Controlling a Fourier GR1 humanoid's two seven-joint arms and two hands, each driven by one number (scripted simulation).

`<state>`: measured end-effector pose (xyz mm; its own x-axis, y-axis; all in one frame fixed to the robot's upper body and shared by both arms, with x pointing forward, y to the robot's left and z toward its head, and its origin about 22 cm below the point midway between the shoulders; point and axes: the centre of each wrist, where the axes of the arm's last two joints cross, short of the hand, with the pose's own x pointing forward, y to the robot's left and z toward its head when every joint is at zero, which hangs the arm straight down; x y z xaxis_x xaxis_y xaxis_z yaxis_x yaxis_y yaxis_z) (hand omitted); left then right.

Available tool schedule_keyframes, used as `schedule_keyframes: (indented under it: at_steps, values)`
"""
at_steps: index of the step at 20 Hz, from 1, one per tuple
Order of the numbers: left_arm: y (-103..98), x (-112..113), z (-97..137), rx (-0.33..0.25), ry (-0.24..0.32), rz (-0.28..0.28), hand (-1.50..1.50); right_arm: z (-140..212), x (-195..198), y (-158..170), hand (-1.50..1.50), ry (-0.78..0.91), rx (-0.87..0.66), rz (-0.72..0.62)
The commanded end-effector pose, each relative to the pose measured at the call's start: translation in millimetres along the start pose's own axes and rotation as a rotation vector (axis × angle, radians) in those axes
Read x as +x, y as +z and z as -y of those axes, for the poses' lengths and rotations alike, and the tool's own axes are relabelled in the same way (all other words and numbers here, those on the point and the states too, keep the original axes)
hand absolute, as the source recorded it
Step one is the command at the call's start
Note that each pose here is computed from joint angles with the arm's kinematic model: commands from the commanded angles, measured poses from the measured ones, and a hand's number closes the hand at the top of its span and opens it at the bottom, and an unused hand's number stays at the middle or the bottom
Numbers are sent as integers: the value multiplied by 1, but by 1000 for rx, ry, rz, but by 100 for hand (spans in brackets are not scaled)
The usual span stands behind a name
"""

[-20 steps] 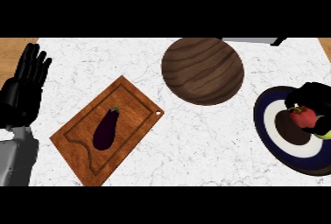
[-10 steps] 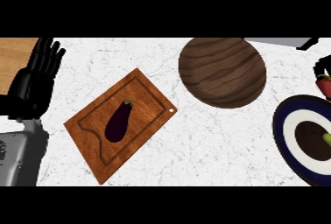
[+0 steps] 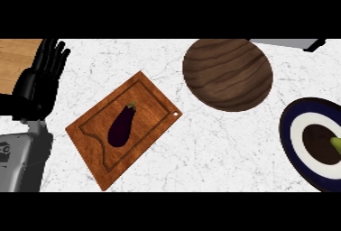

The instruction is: Pick the bell pepper from the plate and place it in the bowl

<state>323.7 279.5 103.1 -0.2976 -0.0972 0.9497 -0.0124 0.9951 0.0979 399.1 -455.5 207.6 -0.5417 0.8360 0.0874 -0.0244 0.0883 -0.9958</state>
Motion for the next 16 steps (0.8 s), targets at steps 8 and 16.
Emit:
schedule_keyframes:
  at_steps: [8,16]
  values:
    - [1,-5,-1,11,4,-41,0,38,13,-36,150,-346,-150,313]
    - [2,-7,-6,38,-16,-30,0,46,38,-80,150,-469,-61,386]
